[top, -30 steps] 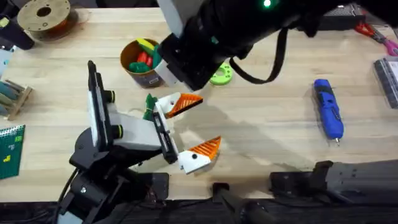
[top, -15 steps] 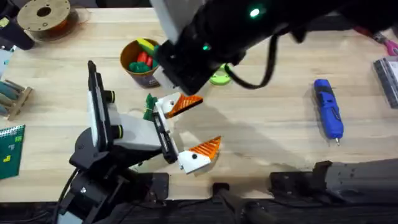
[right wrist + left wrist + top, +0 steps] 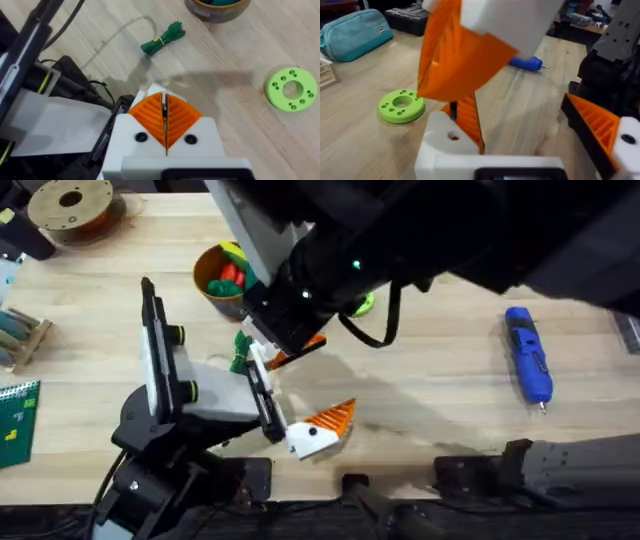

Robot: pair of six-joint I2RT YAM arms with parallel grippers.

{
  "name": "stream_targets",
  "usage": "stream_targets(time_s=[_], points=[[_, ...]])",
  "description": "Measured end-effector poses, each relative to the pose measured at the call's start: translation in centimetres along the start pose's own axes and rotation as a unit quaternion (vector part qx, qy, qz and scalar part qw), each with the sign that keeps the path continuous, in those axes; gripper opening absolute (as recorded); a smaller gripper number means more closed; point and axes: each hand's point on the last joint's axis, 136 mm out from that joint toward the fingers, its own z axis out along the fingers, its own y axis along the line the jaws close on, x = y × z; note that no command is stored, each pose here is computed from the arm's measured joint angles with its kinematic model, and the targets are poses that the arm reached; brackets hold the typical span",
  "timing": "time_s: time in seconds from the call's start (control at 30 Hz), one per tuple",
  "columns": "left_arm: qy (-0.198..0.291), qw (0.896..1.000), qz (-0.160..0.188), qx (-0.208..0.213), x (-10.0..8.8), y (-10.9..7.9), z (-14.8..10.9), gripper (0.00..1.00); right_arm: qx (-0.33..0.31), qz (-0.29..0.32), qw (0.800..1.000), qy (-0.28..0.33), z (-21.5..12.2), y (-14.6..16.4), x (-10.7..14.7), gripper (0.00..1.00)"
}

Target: Pick up the gripper from the table and insert it into the empty holder that is missing its gripper. Then pick up a screw, insert it into the mounting hole, and use the screwdriver to tighten it. Finally, clean up the table by picking up the vegetable and placing it into the bucket.

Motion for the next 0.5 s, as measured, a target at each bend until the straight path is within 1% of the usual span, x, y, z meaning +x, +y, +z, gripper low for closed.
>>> stream_targets(time_s=[0.5], points=[[0.000, 1.000, 0.000, 0.000, 0.00, 0.00, 0.00, 0.987, 0.001, 0.004, 1.000, 0.004, 0.37, -0.07, 0.29, 0.007]])
